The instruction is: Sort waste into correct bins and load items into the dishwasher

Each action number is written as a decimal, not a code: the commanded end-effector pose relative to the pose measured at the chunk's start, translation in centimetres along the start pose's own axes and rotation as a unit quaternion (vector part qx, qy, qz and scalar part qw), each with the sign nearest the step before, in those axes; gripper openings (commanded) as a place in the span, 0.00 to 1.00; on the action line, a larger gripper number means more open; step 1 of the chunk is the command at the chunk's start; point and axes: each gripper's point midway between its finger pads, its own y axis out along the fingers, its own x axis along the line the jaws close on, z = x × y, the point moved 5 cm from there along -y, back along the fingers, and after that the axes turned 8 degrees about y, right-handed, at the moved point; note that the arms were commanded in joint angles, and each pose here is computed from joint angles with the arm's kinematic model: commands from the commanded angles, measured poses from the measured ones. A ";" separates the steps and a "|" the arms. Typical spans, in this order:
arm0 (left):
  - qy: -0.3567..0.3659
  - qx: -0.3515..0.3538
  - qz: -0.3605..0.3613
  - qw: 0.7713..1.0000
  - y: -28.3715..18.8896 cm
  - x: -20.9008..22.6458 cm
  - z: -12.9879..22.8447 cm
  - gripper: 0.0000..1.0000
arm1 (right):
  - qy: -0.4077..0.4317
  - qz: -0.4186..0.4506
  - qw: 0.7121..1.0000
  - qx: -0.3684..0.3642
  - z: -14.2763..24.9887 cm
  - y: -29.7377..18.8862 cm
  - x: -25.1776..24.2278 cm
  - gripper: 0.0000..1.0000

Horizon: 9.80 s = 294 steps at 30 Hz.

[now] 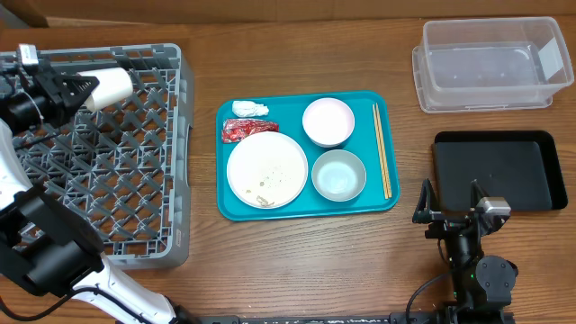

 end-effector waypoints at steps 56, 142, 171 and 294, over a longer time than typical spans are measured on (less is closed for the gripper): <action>0.024 -0.097 -0.094 0.991 3.4 10.1 0.7 0.04 | -0.004 0.000 1.000 -0.003 0.1 0.0 0.0 1.00; 0.144 -0.129 -0.581 0.791 -1.3 10.5 -2.1 0.05 | -0.004 -0.001 1.000 -0.003 0.1 0.0 0.0 1.00; 0.125 -0.065 -0.542 0.828 0.5 11.3 0.4 0.04 | -0.004 -0.001 1.000 -0.003 0.1 0.0 0.0 1.00; -0.021 0.370 -0.566 0.736 7.0 -0.6 22.1 0.13 | -0.004 0.000 1.000 -0.003 0.1 0.0 0.0 1.00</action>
